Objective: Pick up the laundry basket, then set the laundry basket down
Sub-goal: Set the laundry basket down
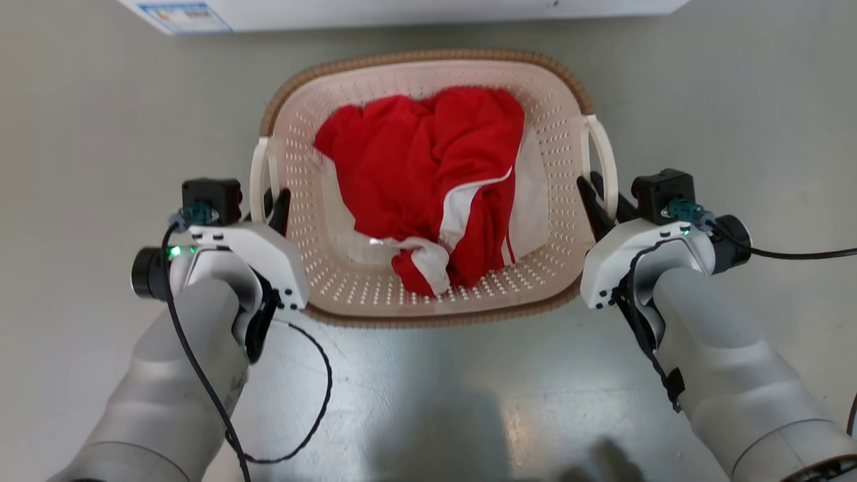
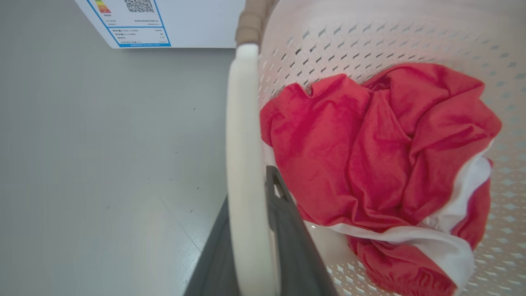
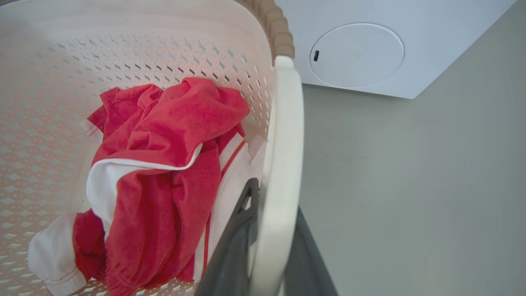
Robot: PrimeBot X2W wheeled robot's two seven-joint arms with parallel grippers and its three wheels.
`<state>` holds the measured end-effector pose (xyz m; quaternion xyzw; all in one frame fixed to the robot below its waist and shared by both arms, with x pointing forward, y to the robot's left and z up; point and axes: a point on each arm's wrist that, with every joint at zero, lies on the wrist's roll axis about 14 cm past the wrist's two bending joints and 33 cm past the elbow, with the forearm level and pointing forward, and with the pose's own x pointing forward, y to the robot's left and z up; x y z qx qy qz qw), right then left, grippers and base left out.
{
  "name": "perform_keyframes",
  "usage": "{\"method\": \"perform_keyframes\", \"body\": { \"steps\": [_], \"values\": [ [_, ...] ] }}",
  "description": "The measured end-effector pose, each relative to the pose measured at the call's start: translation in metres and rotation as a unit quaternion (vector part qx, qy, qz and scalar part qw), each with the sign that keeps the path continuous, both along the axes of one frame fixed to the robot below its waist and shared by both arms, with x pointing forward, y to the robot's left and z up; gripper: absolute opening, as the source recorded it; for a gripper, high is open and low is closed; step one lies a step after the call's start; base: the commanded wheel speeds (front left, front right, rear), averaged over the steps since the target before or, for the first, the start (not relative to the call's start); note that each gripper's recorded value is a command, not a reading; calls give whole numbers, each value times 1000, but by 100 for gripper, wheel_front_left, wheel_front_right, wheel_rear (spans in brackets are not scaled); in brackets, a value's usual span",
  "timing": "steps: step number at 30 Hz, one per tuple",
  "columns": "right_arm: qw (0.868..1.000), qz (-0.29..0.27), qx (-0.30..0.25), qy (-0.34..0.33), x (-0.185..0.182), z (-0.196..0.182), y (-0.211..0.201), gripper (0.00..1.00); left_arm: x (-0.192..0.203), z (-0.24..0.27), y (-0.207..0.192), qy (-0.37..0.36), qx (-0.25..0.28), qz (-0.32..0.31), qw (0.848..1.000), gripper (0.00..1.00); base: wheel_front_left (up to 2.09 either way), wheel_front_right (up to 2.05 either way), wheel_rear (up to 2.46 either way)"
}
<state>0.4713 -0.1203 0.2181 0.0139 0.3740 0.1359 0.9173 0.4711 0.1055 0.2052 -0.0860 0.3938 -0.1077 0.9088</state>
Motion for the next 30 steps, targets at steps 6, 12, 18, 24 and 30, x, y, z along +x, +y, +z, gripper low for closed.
{"method": "perform_keyframes", "body": {
  "steps": [6, 12, 18, 24, 30],
  "values": [
    [1000, -7, -2, 10, 1, -23, -3, 0, 6, -19, 0, 6, -1, 0, 1000, 0, 0, 0, 0],
    [1000, -18, -4, 10, 9, -36, -7, 0, 18, -31, -2, 2, -3, -2, 1000, 0, 0, 0, 0],
    [1000, -22, -11, 11, 13, -46, -11, 0, 21, -39, -3, 2, -2, -8, 1000, 0, 0, 0, 0],
    [999, -26, -9, 21, 10, -58, -11, 0, 21, -49, -2, 5, -3, -6, 1000, 0, 0, 0, 0],
    [999, -24, -12, 20, 15, -63, -13, 0, 24, -54, -2, 4, -1, -7, 1000, 0, 0, 0, 0]
  ]
}}
